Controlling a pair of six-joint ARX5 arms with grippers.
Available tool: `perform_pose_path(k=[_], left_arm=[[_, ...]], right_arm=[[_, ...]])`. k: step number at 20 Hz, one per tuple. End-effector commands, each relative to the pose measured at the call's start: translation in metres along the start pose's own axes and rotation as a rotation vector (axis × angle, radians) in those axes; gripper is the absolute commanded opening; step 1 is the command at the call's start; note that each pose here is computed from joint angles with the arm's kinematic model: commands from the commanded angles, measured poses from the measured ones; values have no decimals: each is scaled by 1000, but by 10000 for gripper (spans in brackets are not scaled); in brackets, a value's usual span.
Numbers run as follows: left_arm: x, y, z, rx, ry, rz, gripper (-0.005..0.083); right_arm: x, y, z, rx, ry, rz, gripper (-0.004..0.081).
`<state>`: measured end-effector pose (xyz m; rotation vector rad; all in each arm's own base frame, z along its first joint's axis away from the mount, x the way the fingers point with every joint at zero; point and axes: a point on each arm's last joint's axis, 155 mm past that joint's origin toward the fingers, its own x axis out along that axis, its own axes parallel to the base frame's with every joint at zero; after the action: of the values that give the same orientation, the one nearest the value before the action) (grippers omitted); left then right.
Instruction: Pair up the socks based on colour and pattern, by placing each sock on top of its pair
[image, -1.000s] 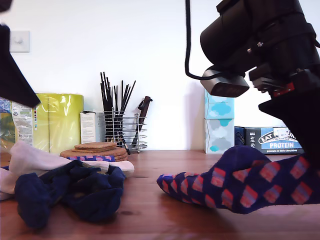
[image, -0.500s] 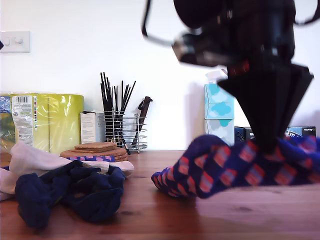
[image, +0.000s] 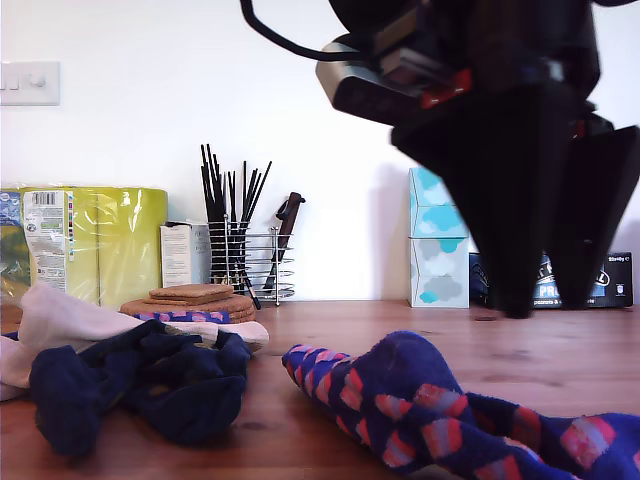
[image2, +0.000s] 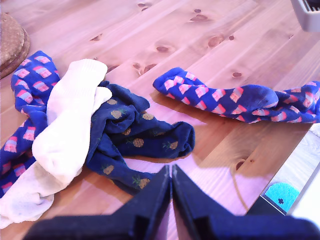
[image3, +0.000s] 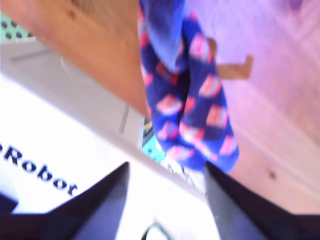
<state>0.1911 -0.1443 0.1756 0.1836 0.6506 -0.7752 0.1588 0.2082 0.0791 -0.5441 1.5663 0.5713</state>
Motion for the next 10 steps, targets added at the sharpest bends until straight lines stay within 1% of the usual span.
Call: perform_pose_path(k=[1,2,3,4,5,6,7,8,10], left_arm=[[-1,0,1,0,-8,2,-19],[-1,0,1,-1,-8,2,-19],[-1,0,1,-1,-8,2,-19],[-1,0,2,-2,-8,2,-19],[-1,1,2,-2,-9,6,-19],[-1,4,2,-3,-8,20,-19],[-1,8,2,-2,-8,42,-19],[-1,11,4,-9,-15,60,-19],[-1,15,8,-16,-31,77,-19]], right_arm=[[1,4,31,-37,-130,8,548],[-4,6,54,-34,-218,26,515],[-9,6,72,-41,-289,43,426],[-14,2,89,-40,-360,42,257],[-20,-2,106,-65,-427,40,94],[-27,-6,122,-80,-491,34,-24],[-32,-14,134,-78,-540,29,-11],[-31,-21,142,-63,-558,26,-12],[-13,-36,148,-44,-523,31,-12]])
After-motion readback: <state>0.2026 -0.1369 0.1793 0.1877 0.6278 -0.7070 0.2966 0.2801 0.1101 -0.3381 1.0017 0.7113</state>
